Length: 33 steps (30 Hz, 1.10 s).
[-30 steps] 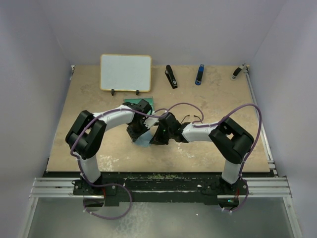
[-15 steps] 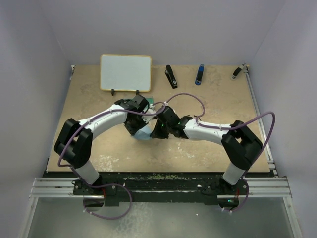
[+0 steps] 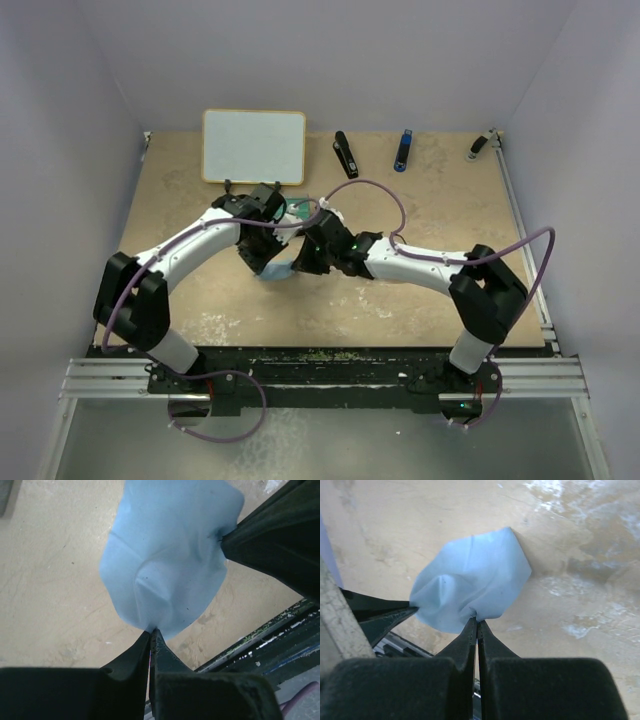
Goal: Organize the sunglasses
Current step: Fold the glasses cleaning cloth at the center of the board.
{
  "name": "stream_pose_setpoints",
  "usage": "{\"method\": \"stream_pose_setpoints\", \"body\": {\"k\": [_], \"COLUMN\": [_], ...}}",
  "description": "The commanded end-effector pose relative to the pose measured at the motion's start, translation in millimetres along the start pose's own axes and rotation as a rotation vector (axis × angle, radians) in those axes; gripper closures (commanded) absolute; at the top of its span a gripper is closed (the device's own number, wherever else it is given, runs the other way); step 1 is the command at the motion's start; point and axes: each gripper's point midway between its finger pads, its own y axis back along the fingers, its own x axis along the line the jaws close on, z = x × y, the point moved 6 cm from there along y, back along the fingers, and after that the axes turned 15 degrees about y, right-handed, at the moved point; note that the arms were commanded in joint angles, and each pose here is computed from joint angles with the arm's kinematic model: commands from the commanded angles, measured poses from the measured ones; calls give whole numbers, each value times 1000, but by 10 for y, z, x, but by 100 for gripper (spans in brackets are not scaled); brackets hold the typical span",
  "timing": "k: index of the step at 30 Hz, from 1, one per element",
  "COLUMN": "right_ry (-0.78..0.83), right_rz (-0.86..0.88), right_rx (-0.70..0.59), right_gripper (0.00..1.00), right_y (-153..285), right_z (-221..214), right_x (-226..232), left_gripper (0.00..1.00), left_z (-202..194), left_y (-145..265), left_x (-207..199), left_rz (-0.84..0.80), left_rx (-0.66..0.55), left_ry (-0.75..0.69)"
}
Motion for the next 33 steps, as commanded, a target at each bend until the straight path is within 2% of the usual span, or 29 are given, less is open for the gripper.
{"method": "stream_pose_setpoints", "body": {"k": [1, 14, 18, 27, 33], "right_ry": [39, 50, 35, 39, 32], "right_rz": [70, 70, 64, 77, 90], "right_rx": [-118, -72, -53, -35, -17], "right_gripper": [100, 100, 100, 100, 100], "right_y": [231, 374, 383, 384, 346], "right_z": [260, 54, -33, -51, -81], "right_x": [315, 378, 306, 327, 331], "left_gripper": [96, 96, 96, 96, 96], "left_z": [74, -60, -82, -66, -47], "left_y": [396, 649, 621, 601, 434], "left_x": [-128, -110, -43, 3, 159], "left_rz": [-94, -54, -6, -5, 43], "left_rx": [-129, -149, -128, -110, -73], "left_ry": [-67, -67, -38, -9, 26]}}
